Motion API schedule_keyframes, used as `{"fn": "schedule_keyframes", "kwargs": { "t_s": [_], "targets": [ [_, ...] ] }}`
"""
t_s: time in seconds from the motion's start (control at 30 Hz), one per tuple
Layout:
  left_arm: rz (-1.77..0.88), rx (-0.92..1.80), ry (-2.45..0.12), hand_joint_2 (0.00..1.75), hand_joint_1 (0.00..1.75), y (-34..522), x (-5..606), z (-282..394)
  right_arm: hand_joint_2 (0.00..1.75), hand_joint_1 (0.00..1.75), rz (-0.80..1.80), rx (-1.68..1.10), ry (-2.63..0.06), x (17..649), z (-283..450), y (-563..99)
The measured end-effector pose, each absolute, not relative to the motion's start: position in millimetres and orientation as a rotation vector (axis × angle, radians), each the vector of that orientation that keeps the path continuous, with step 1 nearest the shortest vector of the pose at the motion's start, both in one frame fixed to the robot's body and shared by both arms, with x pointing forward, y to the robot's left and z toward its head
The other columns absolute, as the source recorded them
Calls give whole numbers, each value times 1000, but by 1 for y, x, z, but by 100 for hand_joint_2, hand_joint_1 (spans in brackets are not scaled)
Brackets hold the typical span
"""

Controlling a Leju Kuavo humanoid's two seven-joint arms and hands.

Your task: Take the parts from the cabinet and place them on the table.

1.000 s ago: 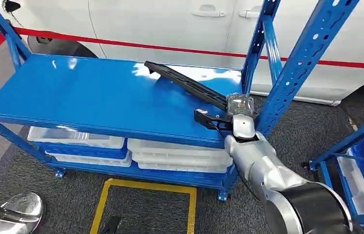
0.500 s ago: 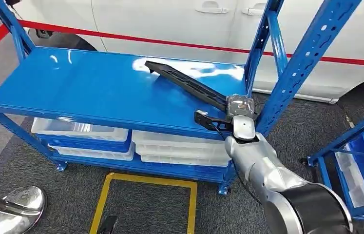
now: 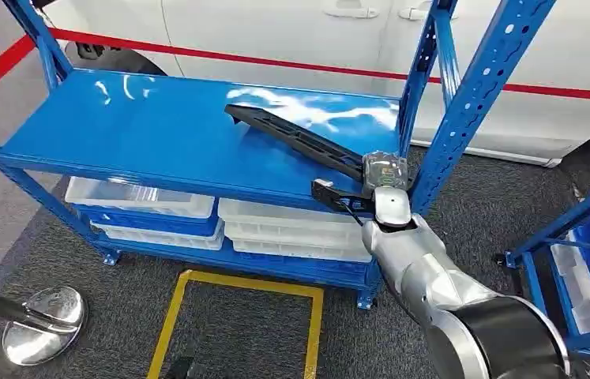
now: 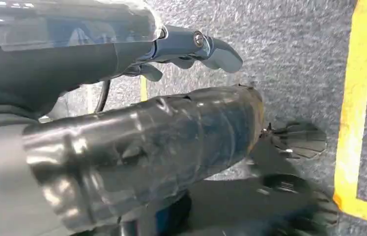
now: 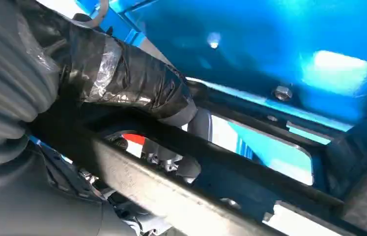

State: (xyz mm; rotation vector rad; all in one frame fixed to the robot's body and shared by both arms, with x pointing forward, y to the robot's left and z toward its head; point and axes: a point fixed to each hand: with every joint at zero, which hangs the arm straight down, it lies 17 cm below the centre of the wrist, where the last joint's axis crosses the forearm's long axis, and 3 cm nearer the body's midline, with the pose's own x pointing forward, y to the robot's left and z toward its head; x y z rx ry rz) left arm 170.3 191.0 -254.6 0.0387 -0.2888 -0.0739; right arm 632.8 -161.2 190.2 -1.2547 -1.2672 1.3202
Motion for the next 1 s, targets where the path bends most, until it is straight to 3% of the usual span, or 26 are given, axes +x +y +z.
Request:
{"fn": "schedule_keyframes", "kwargs": {
  "t_s": [1.0],
  "targets": [
    [-49,15,-277,0,0,186,165,-255,175,175,1323,-1249,-1255,632,183,-169]
  ]
}}
